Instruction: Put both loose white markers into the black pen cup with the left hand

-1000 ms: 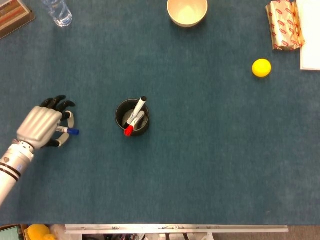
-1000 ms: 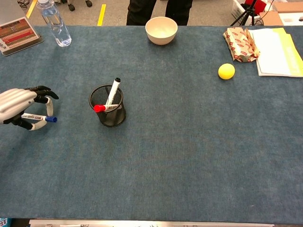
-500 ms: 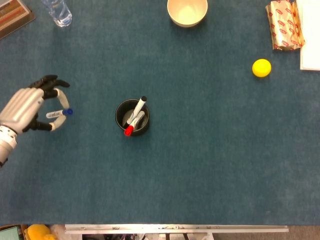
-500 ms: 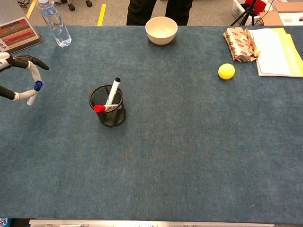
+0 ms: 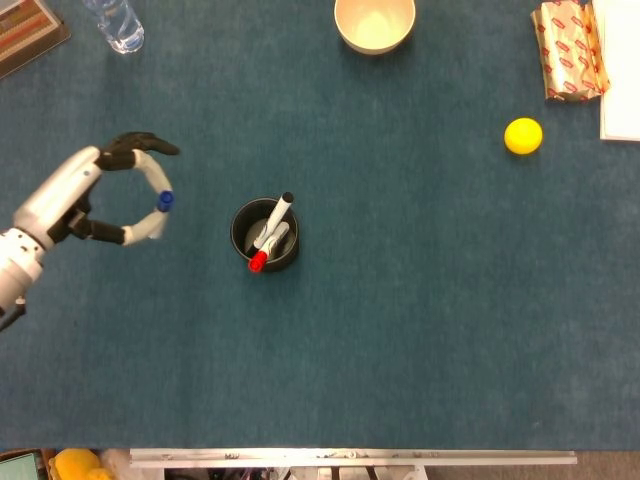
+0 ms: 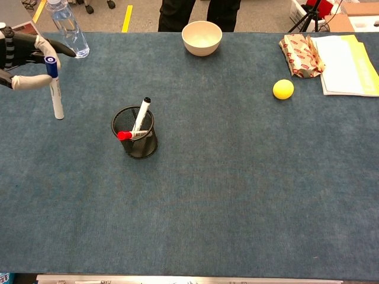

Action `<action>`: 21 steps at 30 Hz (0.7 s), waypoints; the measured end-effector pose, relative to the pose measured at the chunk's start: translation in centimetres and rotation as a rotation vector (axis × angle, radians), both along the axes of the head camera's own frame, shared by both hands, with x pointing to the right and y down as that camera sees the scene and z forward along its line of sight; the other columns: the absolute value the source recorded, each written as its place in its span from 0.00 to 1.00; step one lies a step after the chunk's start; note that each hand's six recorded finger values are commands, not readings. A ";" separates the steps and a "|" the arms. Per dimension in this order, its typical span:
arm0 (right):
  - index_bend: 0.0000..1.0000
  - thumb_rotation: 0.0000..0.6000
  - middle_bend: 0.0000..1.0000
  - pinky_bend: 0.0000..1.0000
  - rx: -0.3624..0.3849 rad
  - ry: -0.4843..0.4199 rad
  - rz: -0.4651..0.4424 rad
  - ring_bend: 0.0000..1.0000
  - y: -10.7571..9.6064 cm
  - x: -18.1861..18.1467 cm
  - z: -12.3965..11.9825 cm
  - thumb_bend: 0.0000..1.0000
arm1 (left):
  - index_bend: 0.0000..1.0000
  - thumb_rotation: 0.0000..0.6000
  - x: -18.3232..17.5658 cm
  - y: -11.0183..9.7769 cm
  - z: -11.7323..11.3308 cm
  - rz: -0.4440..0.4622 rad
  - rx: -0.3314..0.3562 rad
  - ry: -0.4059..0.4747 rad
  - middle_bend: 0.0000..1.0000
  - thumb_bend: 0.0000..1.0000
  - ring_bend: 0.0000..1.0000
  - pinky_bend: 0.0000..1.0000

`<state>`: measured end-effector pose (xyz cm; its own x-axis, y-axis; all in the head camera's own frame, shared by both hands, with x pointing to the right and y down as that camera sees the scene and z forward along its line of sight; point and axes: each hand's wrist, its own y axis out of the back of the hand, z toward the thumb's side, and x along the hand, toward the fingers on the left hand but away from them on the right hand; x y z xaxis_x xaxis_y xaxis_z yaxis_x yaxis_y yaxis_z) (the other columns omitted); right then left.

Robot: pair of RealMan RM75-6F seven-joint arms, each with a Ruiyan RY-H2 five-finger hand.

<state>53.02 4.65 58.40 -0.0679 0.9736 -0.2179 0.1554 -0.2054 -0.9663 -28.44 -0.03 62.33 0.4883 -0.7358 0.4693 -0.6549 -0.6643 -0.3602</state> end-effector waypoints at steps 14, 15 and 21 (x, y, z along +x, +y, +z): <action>0.21 1.00 0.30 0.32 -0.005 0.006 0.017 0.16 0.2 0.7 0.1 0.13 | 0.58 1.00 5.9 -0.2 0.8 0.075 -0.012 0.066 0.21 0.32 0.09 0.16; 0.21 1.00 0.30 0.32 -0.006 0.006 0.019 0.16 0.3 0.8 0.1 0.13 | 0.58 1.00 6.3 -0.3 0.9 0.078 -0.014 0.069 0.21 0.32 0.09 0.16; 0.21 1.00 0.30 0.32 -0.006 0.010 0.031 0.16 0.4 1.2 0.1 0.13 | 0.58 1.00 8.5 -0.5 1.8 0.091 -0.030 0.079 0.21 0.32 0.09 0.16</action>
<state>54.25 5.07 58.45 -0.0999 0.9697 -0.2231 0.1521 -0.2067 -0.9665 -19.94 -0.54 64.15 0.5890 -0.6727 0.4479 -0.6166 -0.7323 -0.2891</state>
